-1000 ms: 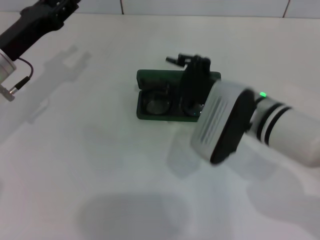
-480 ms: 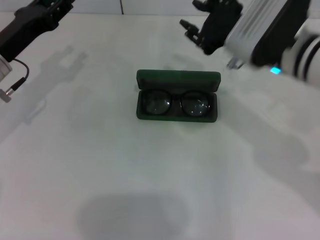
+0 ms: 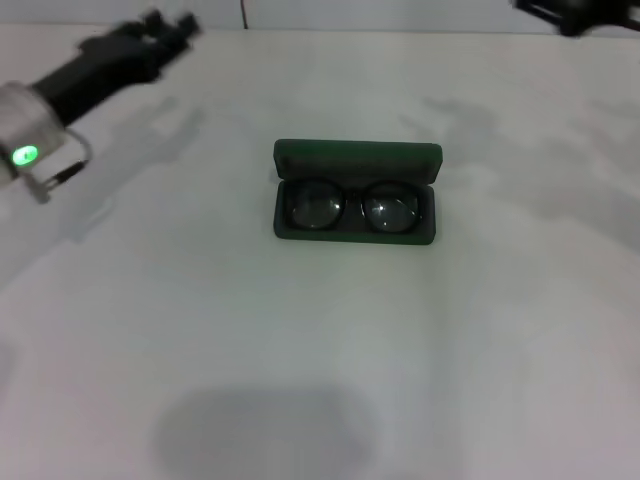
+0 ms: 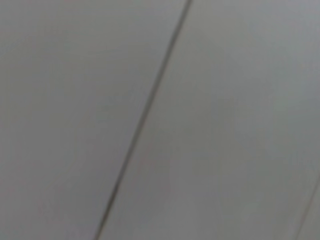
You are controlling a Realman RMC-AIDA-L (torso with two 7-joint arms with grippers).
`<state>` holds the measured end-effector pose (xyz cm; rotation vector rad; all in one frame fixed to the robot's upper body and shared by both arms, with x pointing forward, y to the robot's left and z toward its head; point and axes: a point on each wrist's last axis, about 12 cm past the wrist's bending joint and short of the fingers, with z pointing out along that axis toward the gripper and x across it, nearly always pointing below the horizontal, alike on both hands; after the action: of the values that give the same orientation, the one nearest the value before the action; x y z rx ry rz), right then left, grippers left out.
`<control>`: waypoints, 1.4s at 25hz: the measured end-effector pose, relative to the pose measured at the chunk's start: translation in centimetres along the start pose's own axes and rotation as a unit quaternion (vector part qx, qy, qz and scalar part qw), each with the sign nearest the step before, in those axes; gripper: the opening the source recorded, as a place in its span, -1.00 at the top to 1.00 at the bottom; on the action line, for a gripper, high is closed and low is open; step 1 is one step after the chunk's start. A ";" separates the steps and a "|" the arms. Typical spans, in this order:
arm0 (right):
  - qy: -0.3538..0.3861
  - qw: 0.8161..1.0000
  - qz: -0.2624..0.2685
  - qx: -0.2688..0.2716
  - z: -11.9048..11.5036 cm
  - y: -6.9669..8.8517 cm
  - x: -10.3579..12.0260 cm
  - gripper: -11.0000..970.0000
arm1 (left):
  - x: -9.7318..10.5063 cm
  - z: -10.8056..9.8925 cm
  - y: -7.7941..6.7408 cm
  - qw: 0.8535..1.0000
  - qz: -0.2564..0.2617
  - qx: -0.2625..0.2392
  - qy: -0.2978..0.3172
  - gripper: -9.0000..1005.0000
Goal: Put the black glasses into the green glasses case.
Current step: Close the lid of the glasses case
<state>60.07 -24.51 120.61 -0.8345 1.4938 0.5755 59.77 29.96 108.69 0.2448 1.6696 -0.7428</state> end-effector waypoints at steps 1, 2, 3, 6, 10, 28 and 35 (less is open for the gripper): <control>-0.017 1.000 0.012 0.004 -0.7 -0.5 0.8 0.19 | 0.0 0.7 -0.3 1.000 0.003 0.008 0.020 -0.42; -0.035 0.999 0.029 0.014 -1.5 -1.0 1.9 0.19 | 0.0 2.0 -0.7 0.998 0.009 0.021 0.056 -0.42; -0.046 0.998 0.043 0.022 -2.1 -1.3 2.8 0.19 | 0.0 2.0 -0.7 0.998 0.009 0.021 0.056 -0.42; -0.077 0.993 0.076 0.056 -3.7 -1.8 5.7 0.19 | -0.6 5.0 -1.5 0.989 0.018 0.030 0.142 -0.42; -0.066 0.991 0.083 0.079 -4.2 -1.8 7.5 0.19 | -1.5 8.3 -3.0 0.975 0.017 0.032 0.218 -0.42; -0.047 0.992 0.089 0.081 -3.7 -1.3 9.4 0.19 | -0.5 12.6 -8.1 0.933 0.056 0.076 0.348 -0.44; -0.044 0.991 0.089 0.088 -3.9 -1.5 9.5 0.19 | 0.1 11.9 -8.4 0.924 0.058 0.102 0.363 -0.44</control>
<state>59.10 -29.93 111.88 -0.5366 1.5224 0.5949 64.79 16.41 110.62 0.8417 2.2454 -0.7868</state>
